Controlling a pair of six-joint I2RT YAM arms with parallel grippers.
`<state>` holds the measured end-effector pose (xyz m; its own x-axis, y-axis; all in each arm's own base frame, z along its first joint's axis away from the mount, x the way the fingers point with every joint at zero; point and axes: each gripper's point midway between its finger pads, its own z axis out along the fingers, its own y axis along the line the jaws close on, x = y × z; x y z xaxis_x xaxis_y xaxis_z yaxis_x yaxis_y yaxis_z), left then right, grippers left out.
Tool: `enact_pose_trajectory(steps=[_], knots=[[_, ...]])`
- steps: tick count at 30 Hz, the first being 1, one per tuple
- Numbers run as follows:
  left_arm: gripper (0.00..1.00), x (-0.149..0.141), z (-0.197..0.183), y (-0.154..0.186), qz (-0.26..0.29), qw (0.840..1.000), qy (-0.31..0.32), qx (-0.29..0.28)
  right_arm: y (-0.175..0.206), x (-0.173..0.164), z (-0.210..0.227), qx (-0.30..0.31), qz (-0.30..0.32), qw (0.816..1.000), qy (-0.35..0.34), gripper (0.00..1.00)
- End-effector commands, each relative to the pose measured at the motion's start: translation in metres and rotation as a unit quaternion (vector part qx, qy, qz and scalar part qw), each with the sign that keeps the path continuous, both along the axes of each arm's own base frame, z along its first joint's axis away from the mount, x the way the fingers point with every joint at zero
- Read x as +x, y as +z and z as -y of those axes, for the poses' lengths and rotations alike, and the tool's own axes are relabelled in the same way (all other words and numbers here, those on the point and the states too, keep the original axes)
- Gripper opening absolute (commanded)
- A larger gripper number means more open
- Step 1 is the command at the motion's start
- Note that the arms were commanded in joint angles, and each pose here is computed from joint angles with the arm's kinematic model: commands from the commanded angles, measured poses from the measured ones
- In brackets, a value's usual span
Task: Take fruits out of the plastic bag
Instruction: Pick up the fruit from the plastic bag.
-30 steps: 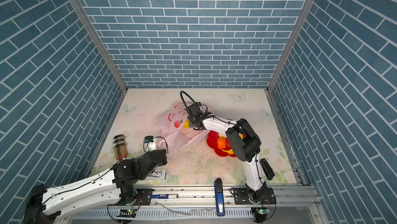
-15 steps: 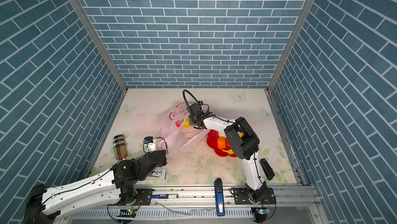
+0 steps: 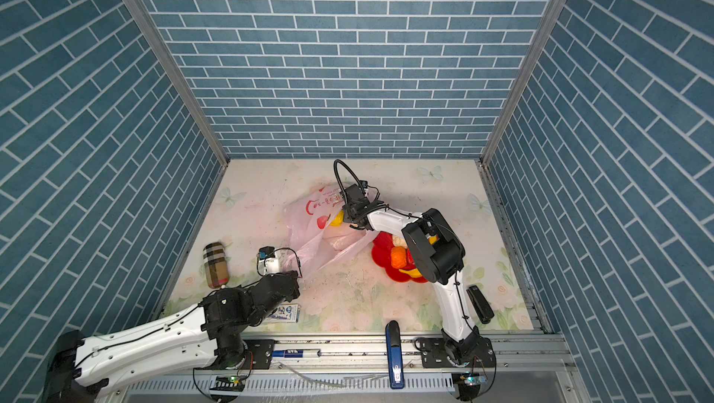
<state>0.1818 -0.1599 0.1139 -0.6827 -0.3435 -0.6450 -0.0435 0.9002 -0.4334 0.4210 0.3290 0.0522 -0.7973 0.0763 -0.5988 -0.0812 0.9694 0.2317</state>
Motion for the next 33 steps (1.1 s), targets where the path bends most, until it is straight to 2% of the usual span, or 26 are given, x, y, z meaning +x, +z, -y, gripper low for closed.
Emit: enact_pose_trajectory(steps=[1,5,9,22,33], knots=[[0.0,-0.001,-0.006,-0.002,0.002,1.0,0.004,0.014,-0.008,0.0,0.001,0.006,-0.009,1.0,-0.001,0.54],[0.0,0.0,-0.007,0.0,0.007,1.0,0.008,0.012,-0.003,-0.004,-0.001,0.009,-0.01,1.0,0.017,0.46],[0.0,0.002,-0.008,0.003,0.015,1.0,0.013,0.01,0.007,-0.012,-0.005,0.016,-0.011,0.999,0.045,0.43],[0.0,0.01,-0.008,0.025,0.048,0.998,0.025,0.005,0.047,-0.068,-0.026,0.015,-0.029,0.987,0.155,0.41],[0.0,0.015,-0.016,0.049,0.082,0.996,0.029,0.02,0.092,-0.119,-0.04,0.034,-0.04,0.969,0.241,0.41]])
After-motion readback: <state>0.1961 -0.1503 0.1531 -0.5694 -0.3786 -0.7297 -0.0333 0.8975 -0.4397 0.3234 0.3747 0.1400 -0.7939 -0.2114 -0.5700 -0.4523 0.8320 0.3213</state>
